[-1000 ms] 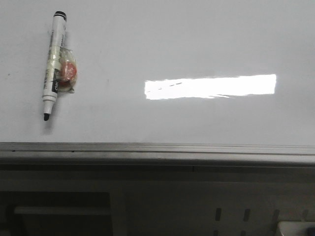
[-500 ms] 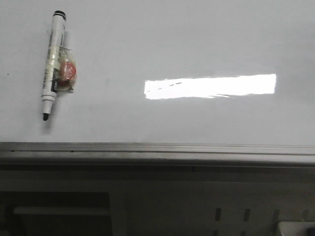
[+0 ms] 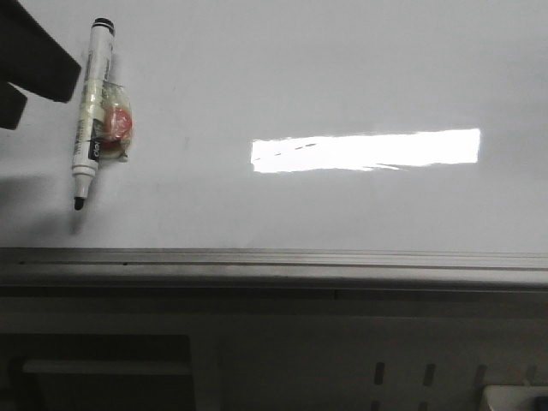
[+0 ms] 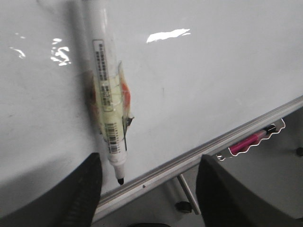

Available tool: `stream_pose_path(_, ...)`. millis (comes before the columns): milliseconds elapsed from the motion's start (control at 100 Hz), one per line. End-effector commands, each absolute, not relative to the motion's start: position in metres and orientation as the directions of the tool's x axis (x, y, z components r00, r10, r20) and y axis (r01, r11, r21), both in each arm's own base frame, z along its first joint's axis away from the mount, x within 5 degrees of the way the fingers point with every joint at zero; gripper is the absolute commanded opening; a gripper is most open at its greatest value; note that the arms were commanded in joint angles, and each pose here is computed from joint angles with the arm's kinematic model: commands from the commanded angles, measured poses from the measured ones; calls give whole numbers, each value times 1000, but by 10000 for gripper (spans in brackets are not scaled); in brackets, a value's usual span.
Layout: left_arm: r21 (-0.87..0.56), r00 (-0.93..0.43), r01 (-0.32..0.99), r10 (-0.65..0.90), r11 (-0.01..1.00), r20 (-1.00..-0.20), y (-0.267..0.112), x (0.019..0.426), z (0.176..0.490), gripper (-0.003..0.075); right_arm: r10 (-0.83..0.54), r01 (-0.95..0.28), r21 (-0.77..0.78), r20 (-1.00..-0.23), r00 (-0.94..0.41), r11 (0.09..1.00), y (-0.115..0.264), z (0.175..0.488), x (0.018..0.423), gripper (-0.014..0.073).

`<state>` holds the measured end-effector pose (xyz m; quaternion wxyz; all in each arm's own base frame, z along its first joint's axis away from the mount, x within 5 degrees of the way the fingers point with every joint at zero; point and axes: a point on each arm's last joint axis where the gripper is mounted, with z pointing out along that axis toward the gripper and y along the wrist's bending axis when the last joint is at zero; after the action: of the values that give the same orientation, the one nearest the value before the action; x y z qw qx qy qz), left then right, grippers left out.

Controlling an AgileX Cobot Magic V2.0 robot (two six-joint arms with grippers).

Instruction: Write number 3 on whiteboard

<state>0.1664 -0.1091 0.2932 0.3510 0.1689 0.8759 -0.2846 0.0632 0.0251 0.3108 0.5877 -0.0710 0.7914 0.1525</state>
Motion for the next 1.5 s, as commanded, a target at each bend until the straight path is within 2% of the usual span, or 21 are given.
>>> stream_pose_path(0,-381,-652,475,26,793,-758,-113,177,306,391,89,-288,143,-977,-192,947,24,329,66,449)
stream_pose_path(160,-344,-678,467,79,815,-731,-116,188,291,384,92,-287,142,-979,-182,947,24,330,67,449)
stream_pose_path(430,-334,-689,432,67,838,-721,-119,203,278,368,107,-284,142,-985,-136,948,23,334,67,449)
stream_pose_path(550,-331,-704,426,79,842,-705,-121,206,272,259,108,-284,142,-985,-132,948,23,336,68,449)
stream_pose_path(770,-345,-719,422,78,838,-690,-123,207,271,-18,110,-301,135,-989,-100,944,25,364,72,449)
stream_pose_path(870,-348,-704,466,102,814,-702,-125,202,284,-20,29,-374,63,-995,-94,925,32,384,74,449)
stream_pose_path(990,-199,-530,680,287,705,-798,-133,182,314,-20,-109,-568,-9,-984,-142,823,53,402,79,449)
stream_pose_path(1040,-94,-404,783,387,615,-829,-138,170,326,-20,-170,-654,-20,-971,-167,756,64,406,84,449)
stream_pose_path(1140,111,-140,894,506,434,-851,-141,144,346,-20,-271,-798,-34,-949,-164,602,86,413,91,449)
stream_pose_path(1230,284,84,919,568,273,-819,-142,124,354,-20,-336,-885,-54,-934,-119,462,104,416,94,449)
stream_pose_path(1300,377,203,908,595,182,-778,-141,112,357,-20,-370,-924,-75,-926,-76,375,118,416,95,449)
stream_pose_path(1490,487,335,870,631,78,-700,-141,100,358,-20,-422,-960,-120,-906,2,253,155,408,100,450)
